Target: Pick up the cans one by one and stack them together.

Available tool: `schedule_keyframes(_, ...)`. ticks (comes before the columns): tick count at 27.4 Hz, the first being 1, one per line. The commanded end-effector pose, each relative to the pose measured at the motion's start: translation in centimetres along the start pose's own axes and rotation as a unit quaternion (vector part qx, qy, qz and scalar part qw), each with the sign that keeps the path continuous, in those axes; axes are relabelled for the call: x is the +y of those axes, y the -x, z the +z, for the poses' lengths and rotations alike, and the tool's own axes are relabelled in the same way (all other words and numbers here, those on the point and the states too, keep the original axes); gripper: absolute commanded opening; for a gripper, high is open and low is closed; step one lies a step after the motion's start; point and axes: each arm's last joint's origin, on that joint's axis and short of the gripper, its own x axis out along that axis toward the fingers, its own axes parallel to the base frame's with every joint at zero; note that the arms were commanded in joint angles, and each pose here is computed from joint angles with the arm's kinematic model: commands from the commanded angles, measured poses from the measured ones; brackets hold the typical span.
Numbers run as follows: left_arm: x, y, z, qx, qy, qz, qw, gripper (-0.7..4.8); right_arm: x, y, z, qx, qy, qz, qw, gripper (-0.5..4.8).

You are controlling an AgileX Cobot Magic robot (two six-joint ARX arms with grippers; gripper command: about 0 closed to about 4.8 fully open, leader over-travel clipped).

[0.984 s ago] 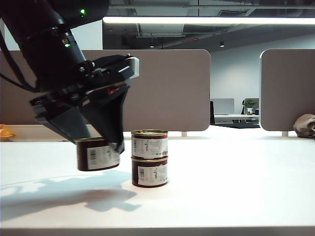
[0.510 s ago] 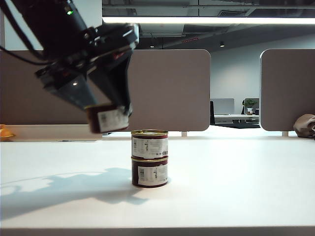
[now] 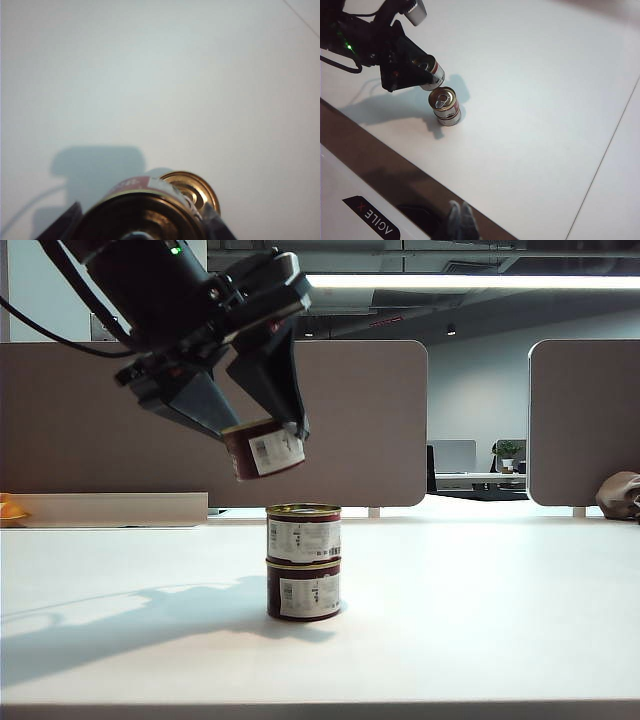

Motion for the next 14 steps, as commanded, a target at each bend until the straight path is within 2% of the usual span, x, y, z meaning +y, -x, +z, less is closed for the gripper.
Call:
schedule_keyframes(1,-0.1,-0.48,0.18,-0.004,-0.001,-0.015,1.0,2.63,-0.02,0.14,0.2,-0.012,-0.005,-0.002,1.0,-0.06)
schedule_keyframes(8,-0.2,-0.78,0.49,-0.019,-0.001,-0.029,0.999,2.62,-0.05,0.14,0.21,-0.013,-0.006,-0.008,1.0,-0.06)
schedule_keyframes(10,-0.2,-0.87,0.48,-0.019,-0.001,-0.03,0.999,2.37,-0.05,0.14,0.21,-0.013,-0.008,-0.008,1.0,-0.06)
schedule_keyframes(14,-0.23,-1.06,0.4,-0.014,-0.001,-0.038,0.999,2.37,-0.06,0.14,0.21,-0.014,-0.008,-0.008,1.0,-0.06)
